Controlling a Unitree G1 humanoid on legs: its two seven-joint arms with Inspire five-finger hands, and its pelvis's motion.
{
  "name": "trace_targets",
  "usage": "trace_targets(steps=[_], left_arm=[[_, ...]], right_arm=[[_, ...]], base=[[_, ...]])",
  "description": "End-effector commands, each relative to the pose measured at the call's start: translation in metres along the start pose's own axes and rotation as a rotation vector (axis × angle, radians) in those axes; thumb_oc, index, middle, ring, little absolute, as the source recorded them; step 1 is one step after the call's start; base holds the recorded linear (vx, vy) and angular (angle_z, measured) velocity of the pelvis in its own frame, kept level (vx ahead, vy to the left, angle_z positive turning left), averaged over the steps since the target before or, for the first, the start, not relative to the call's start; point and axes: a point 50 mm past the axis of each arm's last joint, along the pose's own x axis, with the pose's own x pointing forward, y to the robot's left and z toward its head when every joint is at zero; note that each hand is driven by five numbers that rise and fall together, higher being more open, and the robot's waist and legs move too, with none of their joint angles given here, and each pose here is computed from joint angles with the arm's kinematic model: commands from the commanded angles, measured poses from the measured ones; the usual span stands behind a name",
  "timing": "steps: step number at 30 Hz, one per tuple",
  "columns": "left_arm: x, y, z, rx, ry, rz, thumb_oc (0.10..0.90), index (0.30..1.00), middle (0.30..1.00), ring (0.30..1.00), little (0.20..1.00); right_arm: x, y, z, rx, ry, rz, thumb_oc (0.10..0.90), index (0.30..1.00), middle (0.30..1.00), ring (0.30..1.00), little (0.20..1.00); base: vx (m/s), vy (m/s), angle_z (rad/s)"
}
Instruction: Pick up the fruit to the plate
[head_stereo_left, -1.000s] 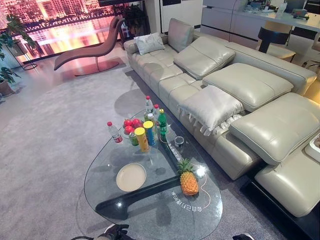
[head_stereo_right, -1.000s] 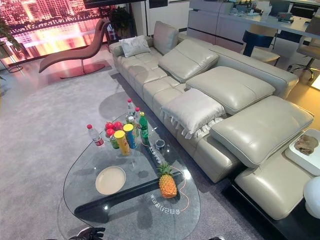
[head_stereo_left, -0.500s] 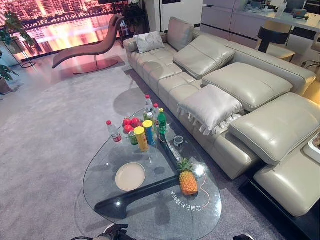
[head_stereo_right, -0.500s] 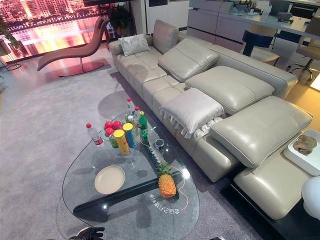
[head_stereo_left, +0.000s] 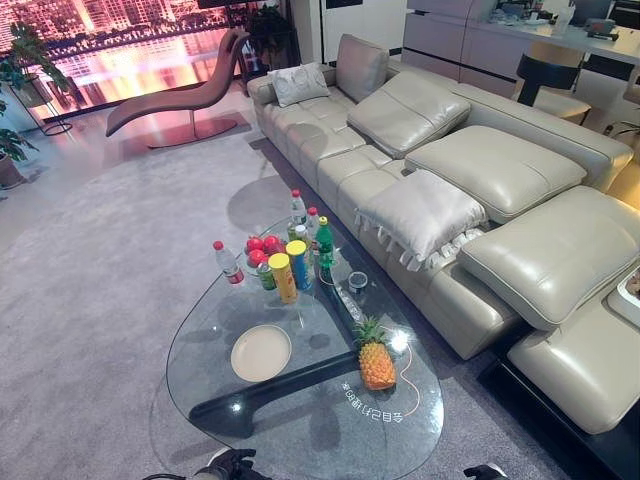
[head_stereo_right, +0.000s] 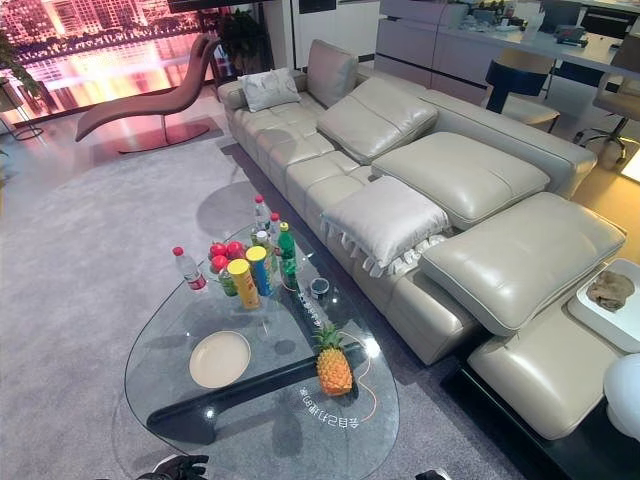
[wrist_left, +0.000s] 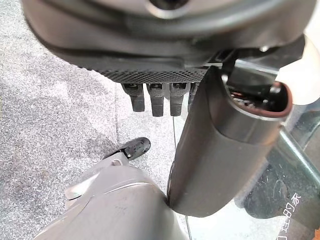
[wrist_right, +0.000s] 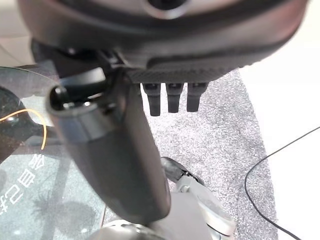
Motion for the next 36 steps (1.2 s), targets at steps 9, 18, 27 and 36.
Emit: trace_targets(steps=[9, 18, 27, 36], left_arm=[[0.0, 0.02, 0.026, -0.092, -0.061, 0.071, 0.8, 0.9, 0.9, 0.9, 0.9], [-0.003, 0.035, 0.051, -0.202, -0.172, 0.008, 0.8, 0.9, 0.9, 0.9, 0.9], [-0.021, 0.063, 0.128, -0.504, -0.498, -0.041, 0.8, 0.9, 0.9, 0.9, 0.9], [-0.04, 0.085, 0.162, -0.807, -0.72, 0.049, 0.8, 0.9, 0.9, 0.9, 0.9]], right_arm=[[0.001, -0.038, 0.024, 0.011, -0.03, -0.103, 0.8, 0.9, 0.9, 0.9, 0.9], [-0.002, -0.07, 0.039, 0.029, -0.069, -0.203, 0.8, 0.9, 0.9, 0.9, 0.9], [-0.024, -0.122, 0.099, 0.238, -0.342, -0.487, 0.8, 0.9, 0.9, 0.9, 0.9], [-0.053, -0.15, 0.141, 0.447, -0.584, -0.72, 0.8, 0.9, 0.9, 0.9, 0.9]], base=[[-0.03, 0.02, 0.0], [-0.06, 0.006, -0.02], [-0.11, -0.029, -0.07], [-0.08, -0.033, 0.07]])
